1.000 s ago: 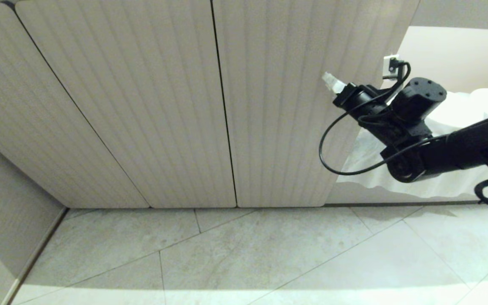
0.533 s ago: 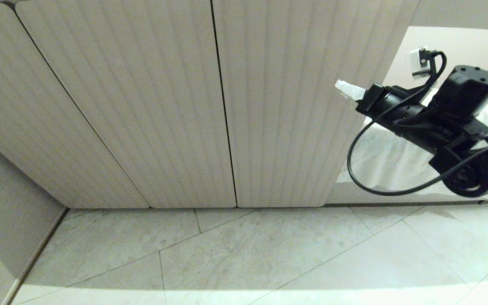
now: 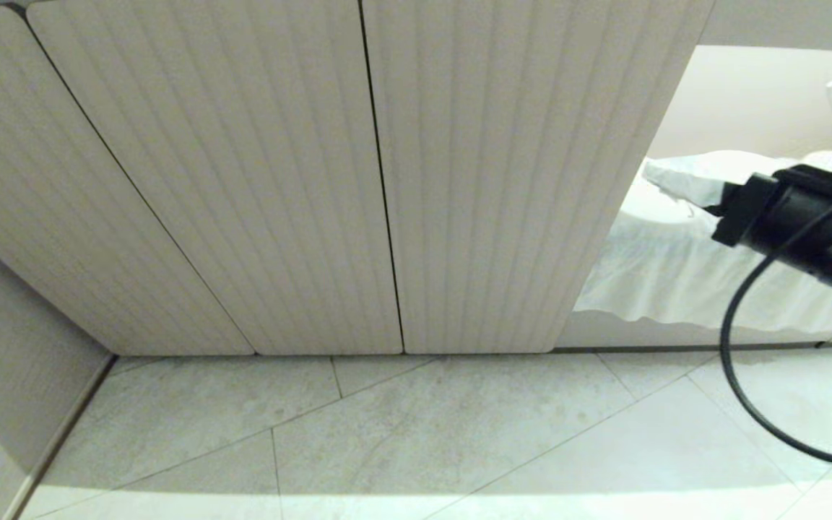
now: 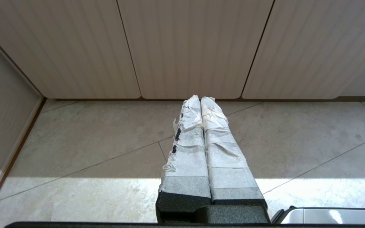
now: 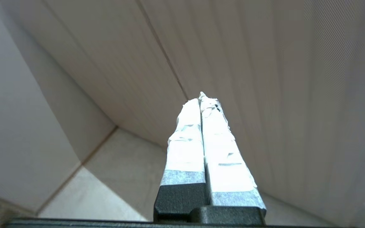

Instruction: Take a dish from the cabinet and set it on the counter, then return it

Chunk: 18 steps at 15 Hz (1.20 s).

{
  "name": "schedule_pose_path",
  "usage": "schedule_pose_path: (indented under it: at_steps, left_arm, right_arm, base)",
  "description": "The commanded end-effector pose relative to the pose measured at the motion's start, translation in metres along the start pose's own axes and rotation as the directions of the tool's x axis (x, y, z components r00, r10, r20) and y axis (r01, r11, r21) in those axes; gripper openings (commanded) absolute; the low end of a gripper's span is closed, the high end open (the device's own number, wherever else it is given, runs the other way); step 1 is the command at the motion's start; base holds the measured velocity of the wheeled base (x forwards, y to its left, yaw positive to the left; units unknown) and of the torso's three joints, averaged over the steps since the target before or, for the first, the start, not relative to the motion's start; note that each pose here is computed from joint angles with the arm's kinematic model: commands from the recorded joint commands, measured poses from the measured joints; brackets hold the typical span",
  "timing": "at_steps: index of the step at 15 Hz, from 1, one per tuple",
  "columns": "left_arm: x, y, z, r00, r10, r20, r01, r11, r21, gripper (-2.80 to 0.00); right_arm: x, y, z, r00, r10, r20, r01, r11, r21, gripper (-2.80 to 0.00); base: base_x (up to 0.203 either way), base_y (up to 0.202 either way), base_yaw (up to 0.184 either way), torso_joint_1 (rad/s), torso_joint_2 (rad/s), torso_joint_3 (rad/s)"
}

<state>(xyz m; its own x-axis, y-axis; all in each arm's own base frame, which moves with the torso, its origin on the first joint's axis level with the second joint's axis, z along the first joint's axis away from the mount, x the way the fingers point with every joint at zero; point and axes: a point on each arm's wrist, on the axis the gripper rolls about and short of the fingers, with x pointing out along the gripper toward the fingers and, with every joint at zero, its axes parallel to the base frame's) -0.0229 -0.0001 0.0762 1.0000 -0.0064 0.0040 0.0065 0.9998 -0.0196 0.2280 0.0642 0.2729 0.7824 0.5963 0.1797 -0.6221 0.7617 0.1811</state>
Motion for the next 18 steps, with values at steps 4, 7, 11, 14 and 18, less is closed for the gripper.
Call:
schedule_pose_path:
  at_steps: [4, 7, 11, 14, 18]
  left_arm:
    - [0.0, 0.0, 0.0, 1.0, -0.001, 0.001, 0.001, 1.0, 0.0, -2.8]
    - [0.0, 0.0, 0.0, 1.0, 0.001, 0.001, -0.001, 1.0, 0.0, -2.8]
    - [0.0, 0.0, 0.0, 1.0, -0.001, 0.0, 0.001, 1.0, 0.0, -2.8]
    - [0.0, 0.0, 0.0, 1.0, 0.0, 0.001, 0.0, 1.0, 0.0, -2.8]
    - [0.0, 0.0, 0.0, 1.0, 0.0, 0.0, 0.0, 1.0, 0.0, -2.8]
  right_arm:
    - [-0.103, 0.041, 0.018, 0.998, -0.065, 0.022, 0.067, 0.99, -0.121, -2.8]
    - [-0.15, 0.054, 0.006, 0.986, -0.163, 0.021, 0.165, 0.974, -0.157, -2.8]
    - [-0.201, 0.068, -0.049, 0.971, -0.237, 0.009, 0.233, 0.947, -0.219, -2.8]
    - [-0.225, 0.067, -0.1, 0.926, -0.378, -0.003, 0.361, 0.888, -0.286, -2.8]
    - [-0.246, 0.067, -0.134, 0.875, -0.483, 0.007, 0.462, 0.832, -0.306, -2.8]
  base:
    - [0.0, 0.0, 0.0, 0.0, 0.0, 0.0]
    - [0.0, 0.0, 0.0, 0.0, 0.0, 0.0]
    - [0.0, 0.0, 0.0, 0.0, 0.0, 0.0]
    - [0.0, 0.0, 0.0, 0.0, 0.0, 0.0]
    - [0.0, 0.0, 0.0, 0.0, 0.0, 0.0]
